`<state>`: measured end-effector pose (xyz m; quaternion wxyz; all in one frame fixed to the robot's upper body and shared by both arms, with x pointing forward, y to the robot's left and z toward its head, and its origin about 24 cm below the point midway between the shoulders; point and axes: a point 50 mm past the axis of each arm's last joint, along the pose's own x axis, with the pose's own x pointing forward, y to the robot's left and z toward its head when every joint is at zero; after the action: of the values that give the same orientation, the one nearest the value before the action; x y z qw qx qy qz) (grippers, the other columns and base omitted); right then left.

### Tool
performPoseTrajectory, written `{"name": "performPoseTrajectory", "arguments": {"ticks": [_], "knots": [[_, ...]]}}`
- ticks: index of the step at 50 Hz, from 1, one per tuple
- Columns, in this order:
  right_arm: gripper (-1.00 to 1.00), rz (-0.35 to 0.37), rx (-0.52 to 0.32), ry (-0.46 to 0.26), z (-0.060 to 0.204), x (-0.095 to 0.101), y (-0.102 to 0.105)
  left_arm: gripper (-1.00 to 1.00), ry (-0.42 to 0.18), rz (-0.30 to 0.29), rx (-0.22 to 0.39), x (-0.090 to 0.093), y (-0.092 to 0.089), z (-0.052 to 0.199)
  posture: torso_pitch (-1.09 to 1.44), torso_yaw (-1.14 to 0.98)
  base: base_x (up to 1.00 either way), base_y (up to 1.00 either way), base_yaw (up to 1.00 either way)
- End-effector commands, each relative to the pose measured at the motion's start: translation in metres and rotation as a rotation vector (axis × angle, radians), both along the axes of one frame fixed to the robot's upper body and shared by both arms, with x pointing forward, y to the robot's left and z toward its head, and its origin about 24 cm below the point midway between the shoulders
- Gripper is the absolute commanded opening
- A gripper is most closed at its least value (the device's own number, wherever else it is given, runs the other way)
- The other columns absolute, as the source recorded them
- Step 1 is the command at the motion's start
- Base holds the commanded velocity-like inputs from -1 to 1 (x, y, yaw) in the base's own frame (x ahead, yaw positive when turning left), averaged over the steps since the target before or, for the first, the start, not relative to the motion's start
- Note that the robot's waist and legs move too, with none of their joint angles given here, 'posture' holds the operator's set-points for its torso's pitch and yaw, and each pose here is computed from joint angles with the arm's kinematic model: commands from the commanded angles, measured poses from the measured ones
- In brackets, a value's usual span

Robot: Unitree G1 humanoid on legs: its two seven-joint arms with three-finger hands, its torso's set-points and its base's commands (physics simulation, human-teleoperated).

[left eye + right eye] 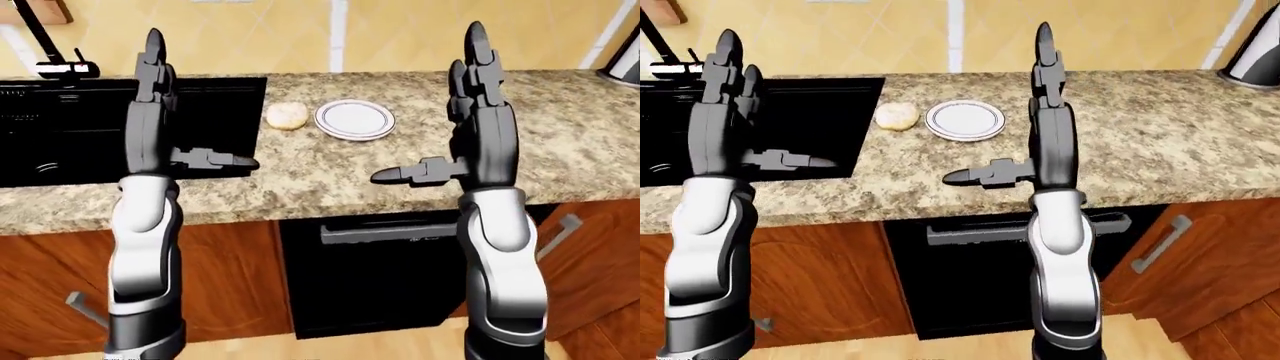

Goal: Place the pastries on the plates.

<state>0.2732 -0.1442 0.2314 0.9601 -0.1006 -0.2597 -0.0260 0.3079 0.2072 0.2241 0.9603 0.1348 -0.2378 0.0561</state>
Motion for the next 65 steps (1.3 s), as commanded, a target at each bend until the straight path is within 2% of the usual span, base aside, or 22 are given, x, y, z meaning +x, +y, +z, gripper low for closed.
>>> {"name": "performPoseTrajectory", "arguments": {"ticks": [1, 6, 8, 11, 12, 22, 40, 51, 65], "knots": [[1.0, -0.006, -0.001, -0.074, 0.012, -0.0051, -0.0006, 1.0, -0.081, -0.02, 0.017, -0.0039, -0.0054, 0.0155, 0.0, 0.0, 0.29, 0.0, 0.79], [1.0, -0.005, -0.001, -0.07, 0.0104, -0.0047, -0.0011, 1.0, -0.078, -0.02, 0.02, -0.0038, -0.0052, 0.0141, 0.0, 0.0, 0.3, 0.0, 0.79], [1.0, -0.029, -0.001, -0.054, 0.0092, -0.0015, -0.0027, 1.0, -0.076, -0.021, 0.021, -0.0031, -0.0054, 0.0143, 0.0, 0.0, 0.23, 0.0, 0.5], [1.0, -0.015, 0.017, -0.037, 0.0097, 0.0015, -0.0011, 1.0, -0.08, -0.023, 0.022, -0.0027, -0.0062, 0.0176, 0.0, 0.0, 0.0, 0.0, 0.0], [1.0, -0.013, 0.024, -0.072, 0.0138, 0.0, -0.0014, 1.0, -0.082, -0.025, 0.023, -0.0025, -0.0068, 0.0182, 0.0, 0.0, 0.0, 0.0, 0.0], [1.0, -0.027, 0.061, -0.073, 0.0149, -0.0021, -0.0061, 1.0, -0.084, -0.021, 0.026, -0.004, -0.0059, 0.0183, 0.0, 0.0, 0.15, -0.05, 0.0], [1.0, -0.046, 0.011, -0.044, 0.0101, -0.0009, -0.0044, 1.0, -0.081, -0.021, 0.027, -0.0035, -0.0057, 0.015, 0.0, 0.0, 0.16, -0.08, 0.0], [1.0, -0.047, 0.037, -0.047, 0.0095, -0.0007, -0.0064, 1.0, -0.081, -0.018, 0.035, -0.0039, -0.0063, 0.0177, 0.0, 0.0, 0.13, 0.0, 0.0], [1.0, -0.044, 0.032, -0.038, 0.0078, -0.0007, -0.0061, 1.0, -0.083, -0.018, 0.042, -0.0043, -0.0066, 0.0179, 0.0, 0.0, 0.12, 0.0, 0.0]]}}
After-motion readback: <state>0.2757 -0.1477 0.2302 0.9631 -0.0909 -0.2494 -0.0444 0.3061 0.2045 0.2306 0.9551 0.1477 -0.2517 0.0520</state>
